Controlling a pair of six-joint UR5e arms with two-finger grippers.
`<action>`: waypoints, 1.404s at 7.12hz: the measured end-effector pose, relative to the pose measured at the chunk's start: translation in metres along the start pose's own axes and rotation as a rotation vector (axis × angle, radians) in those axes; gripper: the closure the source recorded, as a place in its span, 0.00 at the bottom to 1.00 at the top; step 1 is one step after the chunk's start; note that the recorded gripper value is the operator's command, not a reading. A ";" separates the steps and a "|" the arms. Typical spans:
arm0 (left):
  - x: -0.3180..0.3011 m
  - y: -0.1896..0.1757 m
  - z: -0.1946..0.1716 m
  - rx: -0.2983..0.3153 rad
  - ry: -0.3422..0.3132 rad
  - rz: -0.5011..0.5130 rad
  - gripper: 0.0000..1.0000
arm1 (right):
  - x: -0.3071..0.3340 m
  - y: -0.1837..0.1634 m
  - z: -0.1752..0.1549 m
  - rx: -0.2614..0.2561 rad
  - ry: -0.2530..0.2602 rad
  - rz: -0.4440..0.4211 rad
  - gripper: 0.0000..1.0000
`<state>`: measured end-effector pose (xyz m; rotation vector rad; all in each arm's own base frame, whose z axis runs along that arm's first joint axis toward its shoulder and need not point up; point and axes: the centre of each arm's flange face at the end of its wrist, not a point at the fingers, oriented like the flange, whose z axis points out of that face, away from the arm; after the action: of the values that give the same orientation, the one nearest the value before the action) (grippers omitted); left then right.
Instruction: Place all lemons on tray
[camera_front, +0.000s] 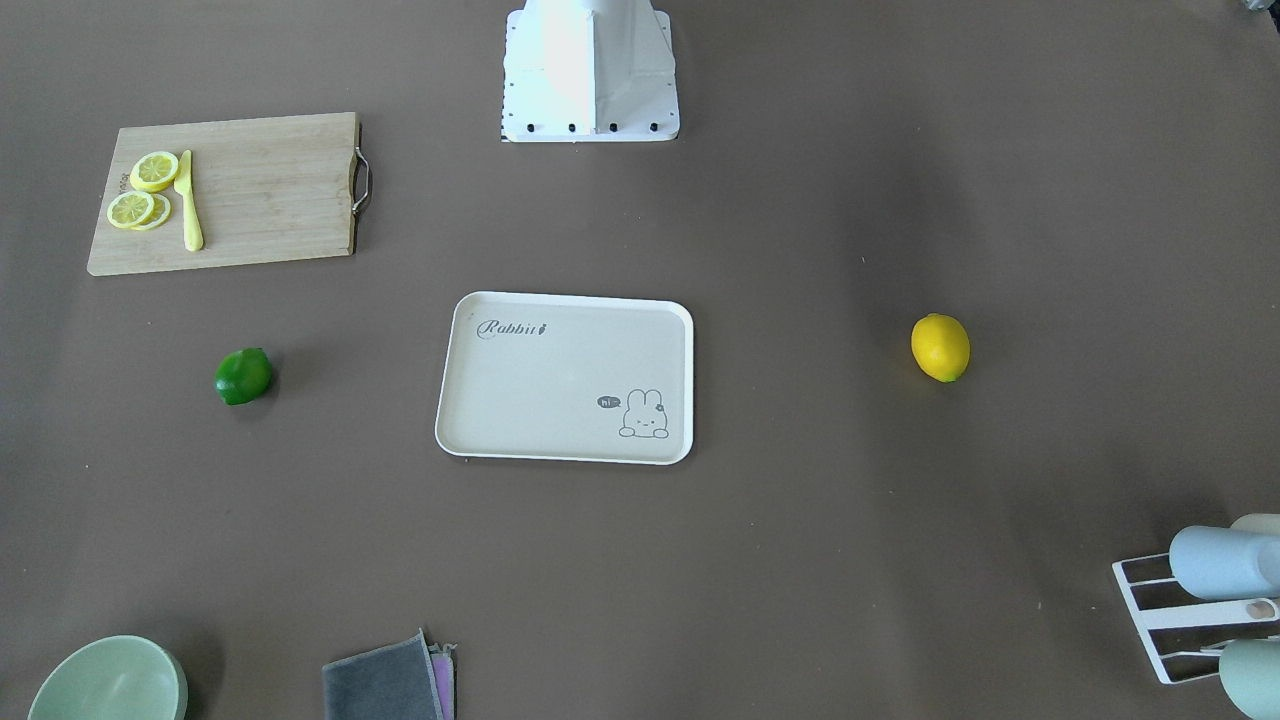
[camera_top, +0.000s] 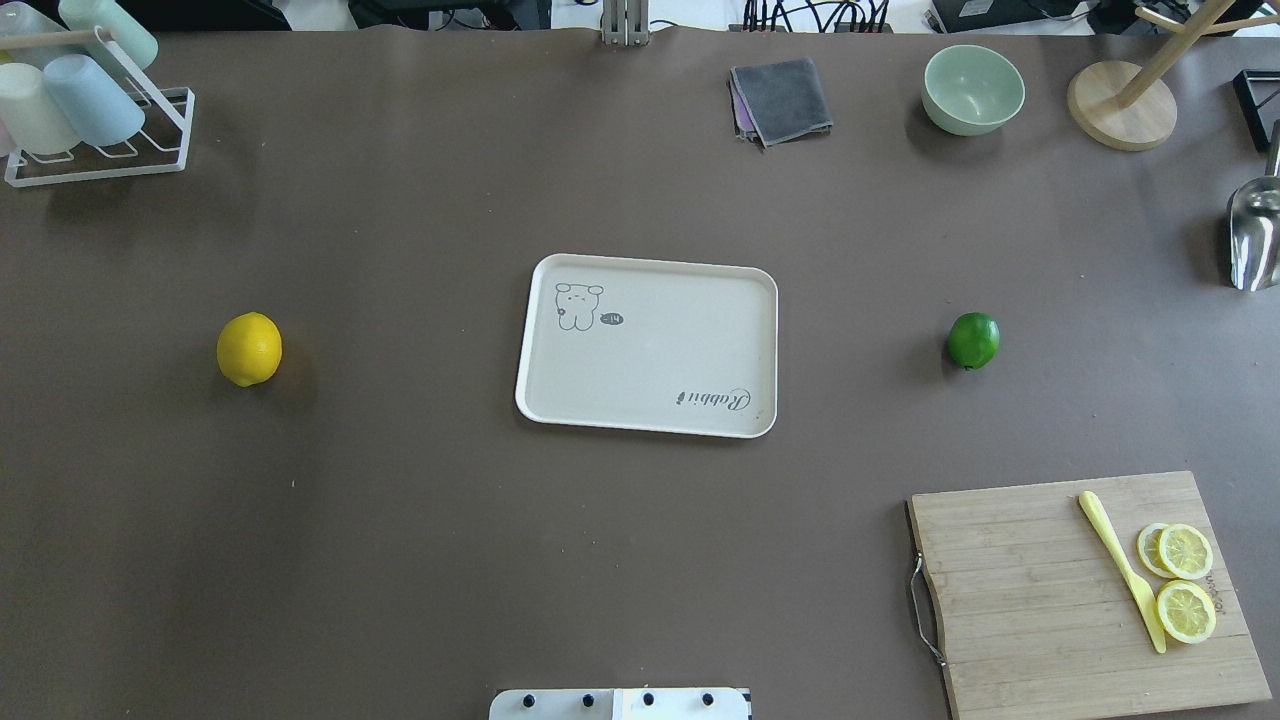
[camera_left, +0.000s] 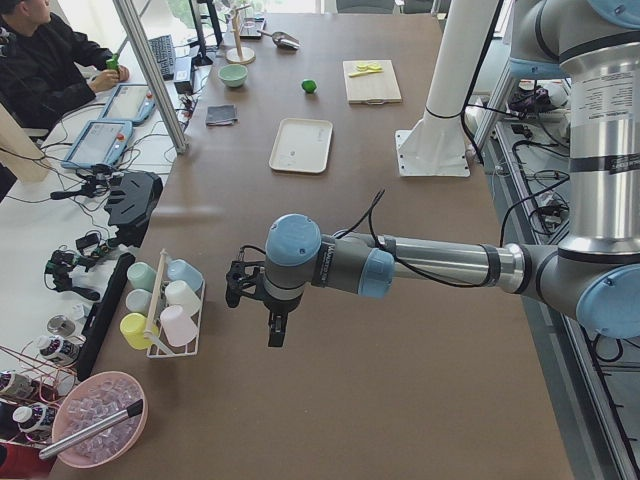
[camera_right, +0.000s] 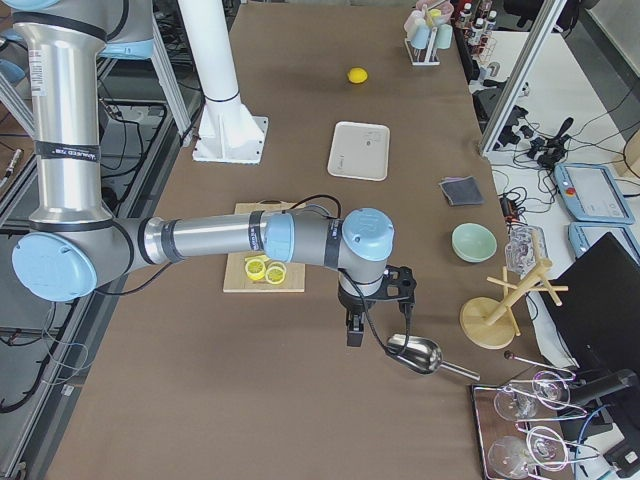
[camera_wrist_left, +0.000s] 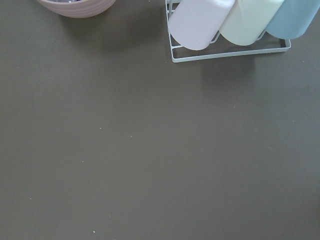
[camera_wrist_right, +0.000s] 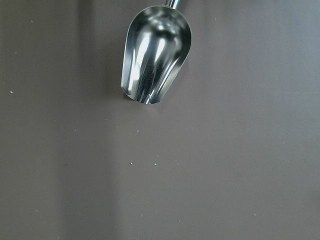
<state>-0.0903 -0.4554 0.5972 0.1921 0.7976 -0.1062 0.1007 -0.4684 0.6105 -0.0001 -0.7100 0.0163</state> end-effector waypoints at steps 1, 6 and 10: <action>0.002 -0.002 -0.001 0.002 0.001 0.003 0.02 | 0.001 -0.002 0.001 -0.001 0.000 0.000 0.00; 0.003 -0.007 -0.001 0.005 -0.003 0.006 0.02 | 0.001 -0.003 0.002 -0.001 0.001 -0.002 0.00; 0.001 -0.006 0.001 0.000 -0.005 0.001 0.02 | 0.001 -0.002 0.002 -0.001 -0.001 -0.002 0.00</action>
<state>-0.0901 -0.4617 0.5964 0.1925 0.7929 -0.1058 0.1003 -0.4704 0.6129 -0.0009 -0.7111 0.0141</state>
